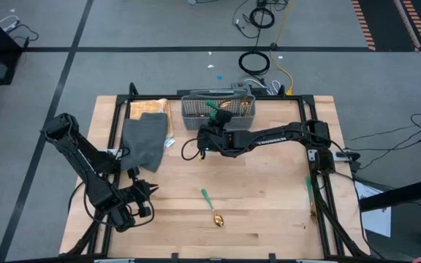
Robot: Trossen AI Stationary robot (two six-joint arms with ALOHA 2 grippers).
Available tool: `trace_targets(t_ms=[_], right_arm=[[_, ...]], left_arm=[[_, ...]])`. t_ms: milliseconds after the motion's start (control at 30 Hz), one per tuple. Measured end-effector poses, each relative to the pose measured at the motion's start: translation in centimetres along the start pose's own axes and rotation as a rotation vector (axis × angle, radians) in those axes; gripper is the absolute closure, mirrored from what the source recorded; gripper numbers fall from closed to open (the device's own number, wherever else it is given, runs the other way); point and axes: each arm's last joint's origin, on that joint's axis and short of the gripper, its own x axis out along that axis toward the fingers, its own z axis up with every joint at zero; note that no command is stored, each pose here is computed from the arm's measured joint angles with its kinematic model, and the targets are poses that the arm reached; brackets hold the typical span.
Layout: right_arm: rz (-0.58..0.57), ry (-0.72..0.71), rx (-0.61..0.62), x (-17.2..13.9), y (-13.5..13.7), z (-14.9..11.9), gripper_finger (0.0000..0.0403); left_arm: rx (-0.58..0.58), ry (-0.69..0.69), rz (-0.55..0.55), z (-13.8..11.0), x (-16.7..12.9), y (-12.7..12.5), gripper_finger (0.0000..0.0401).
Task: Sort silverware
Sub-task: Adjust the green knife into the gray silverware basket
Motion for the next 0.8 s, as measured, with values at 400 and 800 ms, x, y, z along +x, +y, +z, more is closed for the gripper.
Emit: trace_targets(t_ms=[400,800], right_arm=[[-0.030,0.034,0.070,1.7,-1.3,-0.3,0.0290],[0.025,0.053,0.103,3.0,-2.2,-0.6,0.0335]], left_arm=[[0.001,-0.001,0.001,0.0,0.0,0.0,0.0357],[0.002,-0.001,0.002,0.0,0.0,0.0,0.0357]])
